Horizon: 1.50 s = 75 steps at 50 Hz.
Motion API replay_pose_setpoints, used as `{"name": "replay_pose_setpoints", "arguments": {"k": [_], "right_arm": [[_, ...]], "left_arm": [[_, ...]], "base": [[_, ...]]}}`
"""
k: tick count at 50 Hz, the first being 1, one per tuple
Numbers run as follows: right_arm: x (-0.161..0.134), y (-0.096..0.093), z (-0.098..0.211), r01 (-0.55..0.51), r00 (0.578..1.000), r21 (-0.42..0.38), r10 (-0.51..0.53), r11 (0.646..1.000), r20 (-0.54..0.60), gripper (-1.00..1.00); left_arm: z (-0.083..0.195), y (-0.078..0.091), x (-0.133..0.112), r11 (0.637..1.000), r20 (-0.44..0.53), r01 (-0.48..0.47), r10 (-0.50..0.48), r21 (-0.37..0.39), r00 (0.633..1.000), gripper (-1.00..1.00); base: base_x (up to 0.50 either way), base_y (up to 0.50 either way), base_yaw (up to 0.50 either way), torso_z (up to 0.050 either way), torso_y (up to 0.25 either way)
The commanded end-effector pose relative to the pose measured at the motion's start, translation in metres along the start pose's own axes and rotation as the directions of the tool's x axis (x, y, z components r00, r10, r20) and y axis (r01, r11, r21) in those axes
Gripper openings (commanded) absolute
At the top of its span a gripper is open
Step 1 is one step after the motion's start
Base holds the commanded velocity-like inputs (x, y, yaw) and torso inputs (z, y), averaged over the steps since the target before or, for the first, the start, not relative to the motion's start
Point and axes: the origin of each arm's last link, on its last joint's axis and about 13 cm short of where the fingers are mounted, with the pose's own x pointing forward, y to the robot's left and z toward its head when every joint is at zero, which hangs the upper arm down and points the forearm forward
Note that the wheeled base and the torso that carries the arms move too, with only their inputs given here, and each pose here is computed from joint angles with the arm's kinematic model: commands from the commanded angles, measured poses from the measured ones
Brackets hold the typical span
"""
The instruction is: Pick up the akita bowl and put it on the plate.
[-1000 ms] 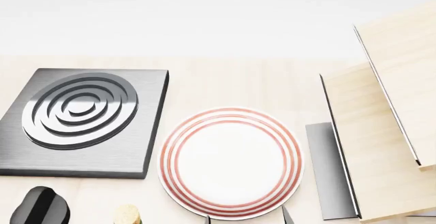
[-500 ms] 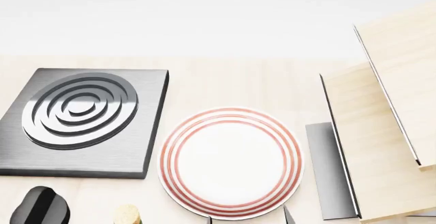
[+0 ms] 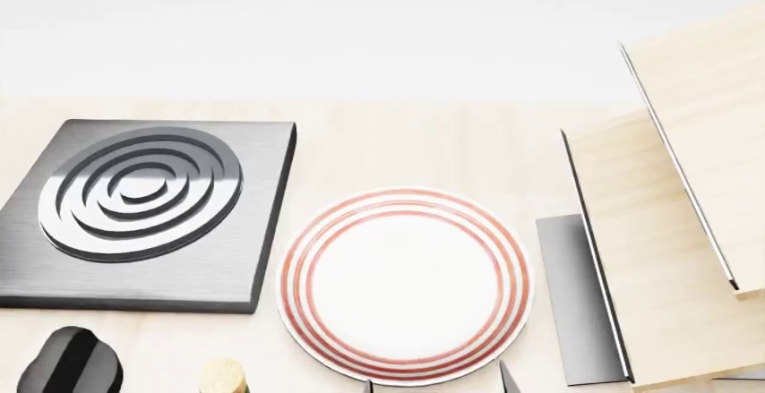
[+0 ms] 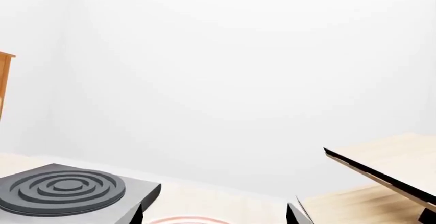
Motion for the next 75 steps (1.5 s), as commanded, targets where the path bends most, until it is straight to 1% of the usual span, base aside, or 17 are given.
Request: {"name": "replay_pose_setpoints", "arguments": {"k": [1,10,11,17,24,32,39,43,44,46,49,55,63,64,75], "right_arm": [[0.000,-0.001,0.001,0.000,1.000,0.001,0.000,1.000,0.003,1.00],[0.000,-0.002,0.002,0.003,1.000,0.000,-0.003,1.000,0.001,1.00],[0.000,-0.002,0.002,0.003,1.000,-0.001,-0.003,1.000,0.000,1.00],[0.001,-0.004,0.003,0.009,1.000,-0.001,-0.009,1.000,0.002,1.00],[0.001,-0.004,0.003,0.009,1.000,-0.001,-0.009,1.000,0.002,1.00],[0.001,-0.004,0.004,0.007,1.000,-0.001,-0.007,1.000,0.003,1.00],[0.002,-0.004,0.004,0.003,1.000,-0.006,-0.003,1.000,-0.001,1.00],[0.002,-0.003,0.003,-0.003,1.000,-0.004,0.003,1.000,-0.005,1.00],[0.002,-0.003,0.003,-0.003,1.000,-0.007,0.003,1.000,-0.005,1.00],[0.003,-0.005,0.002,0.003,1.000,-0.008,-0.003,1.000,-0.008,1.00],[0.002,-0.006,0.001,0.005,1.000,-0.009,-0.005,1.000,-0.011,1.00],[0.001,-0.006,0.000,0.009,1.000,-0.010,-0.009,1.000,-0.013,1.00],[0.001,-0.008,-0.001,0.016,1.000,-0.007,-0.016,1.000,-0.015,1.00],[0.000,-0.008,-0.001,0.017,1.000,-0.007,-0.017,1.000,-0.016,1.00],[0.000,-0.009,-0.002,0.023,1.000,-0.009,-0.023,1.000,-0.018,1.00]], "left_arm": [[0.024,-0.004,0.013,1.000,0.040,-0.013,0.013,0.010,0.999,-1.00],[0.045,-0.009,0.029,0.999,0.062,-0.016,0.013,0.038,0.998,-1.00],[0.046,-0.009,0.031,1.000,0.061,-0.011,0.009,0.028,0.998,-1.00],[0.061,-0.013,0.042,1.000,0.072,0.001,-0.004,0.029,0.997,-1.00],[0.078,-0.016,0.050,0.999,0.093,0.012,-0.016,0.043,0.996,-1.00],[0.097,-0.026,0.057,0.999,0.114,0.029,-0.034,0.045,0.993,-1.00],[0.122,-0.037,0.065,0.997,0.154,0.062,-0.069,0.050,0.986,-1.00],[0.132,-0.048,0.069,0.995,0.187,0.095,-0.100,0.036,0.977,-1.00],[0.134,-0.053,0.071,0.993,0.188,0.094,-0.105,0.065,0.977,-1.00],[0.139,-0.058,0.074,0.992,0.197,0.108,-0.119,0.064,0.973,-1.00],[0.142,-0.065,0.079,0.991,0.197,0.115,-0.128,0.074,0.972,-1.00],[0.149,-0.076,0.084,0.987,0.203,0.148,-0.158,0.065,0.966,-1.00],[0.158,-0.091,0.090,0.981,0.219,0.181,-0.192,0.068,0.957,-1.00],[0.158,-0.095,0.091,0.979,0.221,0.187,-0.200,0.076,0.955,-1.00],[0.167,-0.106,0.104,0.977,0.239,0.205,-0.213,0.060,0.947,-1.00]], "base": [[0.00,0.00,0.00,0.000,0.000],[0.00,0.00,0.00,0.000,0.000],[0.00,0.00,0.00,0.000,0.000],[0.00,0.00,0.00,0.000,0.000],[0.00,0.00,0.00,0.000,0.000],[0.00,0.00,0.00,0.000,0.001],[0.00,0.00,0.00,0.000,0.000],[0.00,0.00,0.00,0.000,0.000],[0.00,0.00,0.00,0.000,0.000],[0.00,0.00,0.00,0.000,0.000],[0.00,0.00,0.00,0.000,0.000],[0.00,0.00,0.00,0.000,0.002],[0.00,0.00,0.00,0.000,0.000],[0.00,0.00,0.00,0.000,0.000],[0.00,0.00,0.00,0.000,0.001]]}}
